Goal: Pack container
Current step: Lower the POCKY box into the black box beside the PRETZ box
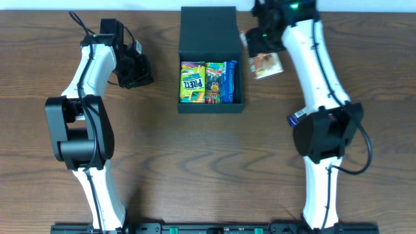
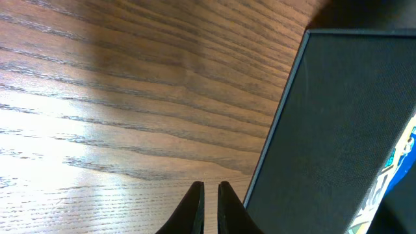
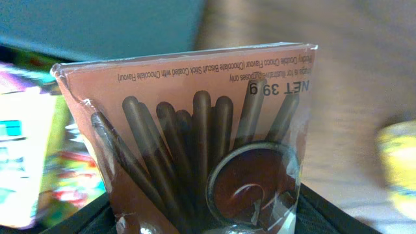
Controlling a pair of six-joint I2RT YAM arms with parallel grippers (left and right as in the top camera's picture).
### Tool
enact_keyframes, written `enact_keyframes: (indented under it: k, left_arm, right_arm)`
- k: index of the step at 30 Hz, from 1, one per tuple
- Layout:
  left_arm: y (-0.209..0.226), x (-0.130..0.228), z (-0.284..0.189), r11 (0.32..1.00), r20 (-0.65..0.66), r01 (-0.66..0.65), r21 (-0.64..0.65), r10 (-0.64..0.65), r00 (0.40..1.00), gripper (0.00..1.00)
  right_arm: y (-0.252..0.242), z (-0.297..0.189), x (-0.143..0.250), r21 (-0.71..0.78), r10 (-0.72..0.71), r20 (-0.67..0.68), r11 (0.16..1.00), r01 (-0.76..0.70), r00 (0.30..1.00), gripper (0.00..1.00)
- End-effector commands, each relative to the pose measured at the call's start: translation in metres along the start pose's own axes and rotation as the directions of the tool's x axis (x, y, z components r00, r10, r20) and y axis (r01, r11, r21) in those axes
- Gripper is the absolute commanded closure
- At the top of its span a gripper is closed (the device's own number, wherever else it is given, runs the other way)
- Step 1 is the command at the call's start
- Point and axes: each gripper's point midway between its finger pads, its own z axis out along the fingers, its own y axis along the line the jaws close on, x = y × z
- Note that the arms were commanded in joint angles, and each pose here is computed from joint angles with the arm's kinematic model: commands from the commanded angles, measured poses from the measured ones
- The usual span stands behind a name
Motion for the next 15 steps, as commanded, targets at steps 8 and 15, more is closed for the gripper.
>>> enact_keyframes:
  k: [8, 15]
  left_arm:
    - [0.007, 0.006, 0.006, 0.998, -0.031, -0.058, -0.014, 0.057, 0.998, 0.9]
    - [0.007, 0.009, 0.006, 0.995, -0.042, -0.099, -0.014, 0.099, 0.994, 0.9]
  right_arm:
    - [0.108, 0.003, 0.016, -0.065, 0.283, -0.025, 0.957, -0.284, 0.959, 0.36]
    - [0.153, 0.022, 0.022, -0.097, 0.317, -0.029, 0.943, -0.318, 0.948, 0.37]
